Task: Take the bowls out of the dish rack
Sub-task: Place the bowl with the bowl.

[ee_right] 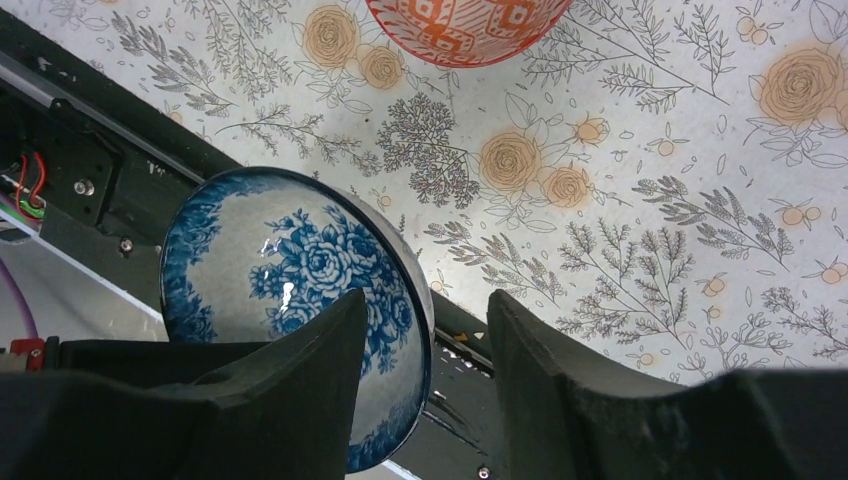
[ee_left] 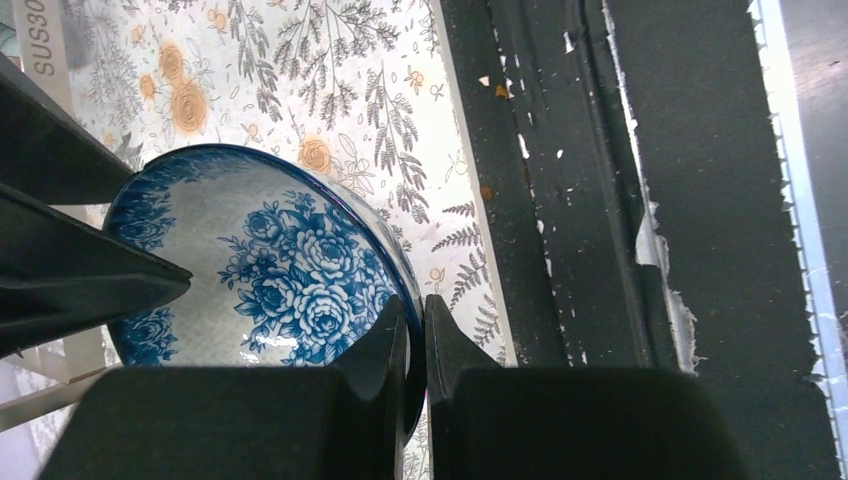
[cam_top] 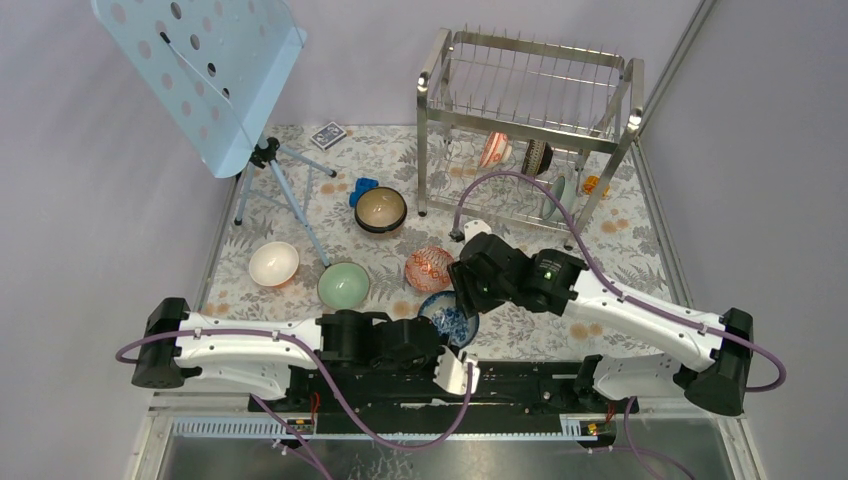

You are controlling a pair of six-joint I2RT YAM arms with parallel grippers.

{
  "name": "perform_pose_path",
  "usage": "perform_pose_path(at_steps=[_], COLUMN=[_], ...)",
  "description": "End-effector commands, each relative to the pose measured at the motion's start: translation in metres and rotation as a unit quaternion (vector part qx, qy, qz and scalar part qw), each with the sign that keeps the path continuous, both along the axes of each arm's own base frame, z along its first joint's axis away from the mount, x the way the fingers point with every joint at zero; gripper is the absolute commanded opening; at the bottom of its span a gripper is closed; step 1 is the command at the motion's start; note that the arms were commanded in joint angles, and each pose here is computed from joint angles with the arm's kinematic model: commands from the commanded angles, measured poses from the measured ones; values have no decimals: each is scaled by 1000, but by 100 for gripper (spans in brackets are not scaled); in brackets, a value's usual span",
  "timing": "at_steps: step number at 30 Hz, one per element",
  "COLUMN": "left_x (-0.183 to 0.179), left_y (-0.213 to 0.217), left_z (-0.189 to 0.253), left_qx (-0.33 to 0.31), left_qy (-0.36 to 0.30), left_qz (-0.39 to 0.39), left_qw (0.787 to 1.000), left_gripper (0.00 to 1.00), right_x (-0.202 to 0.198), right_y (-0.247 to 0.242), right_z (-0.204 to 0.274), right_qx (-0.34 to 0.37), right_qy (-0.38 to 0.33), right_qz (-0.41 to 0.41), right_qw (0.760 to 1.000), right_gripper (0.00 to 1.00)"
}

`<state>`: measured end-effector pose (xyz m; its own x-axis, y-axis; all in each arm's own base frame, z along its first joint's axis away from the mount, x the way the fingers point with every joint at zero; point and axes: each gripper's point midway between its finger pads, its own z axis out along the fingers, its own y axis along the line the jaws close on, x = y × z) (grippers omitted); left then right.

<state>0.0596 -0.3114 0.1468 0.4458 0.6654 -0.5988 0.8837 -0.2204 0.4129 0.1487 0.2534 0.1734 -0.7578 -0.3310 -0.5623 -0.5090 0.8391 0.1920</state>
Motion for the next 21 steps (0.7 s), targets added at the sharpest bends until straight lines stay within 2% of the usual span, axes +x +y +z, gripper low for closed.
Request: perform_pose_path(at_steps=[1,7,16,18,21], left_x=[-7,-8,-10,-10,-9], left_y=[-18,-16,-16,-16,-15], left_z=[32,36,38,38,38], left_qx=[-56,-64,-69,-70,-70], left_qy=[12,16,21,21,22], left_qz=[-9,-1,0,3,8], left_qw=[998,998,997,997,997], left_gripper=[0,0,0,0,0], right_x=[7,3,-2,-2,-3], right_y=[2,0,1,1,1], right_z=[9,-1,-14,-16,-17], right_qx=[-3,-21,-37,-37,-37], right_qy=[-24,-20,-10,-8,-6], right_qz=[-17,-18,-18,-18,-16], right_qw=[1000,999,999,999,999], right_gripper=[52,40,38,33,19])
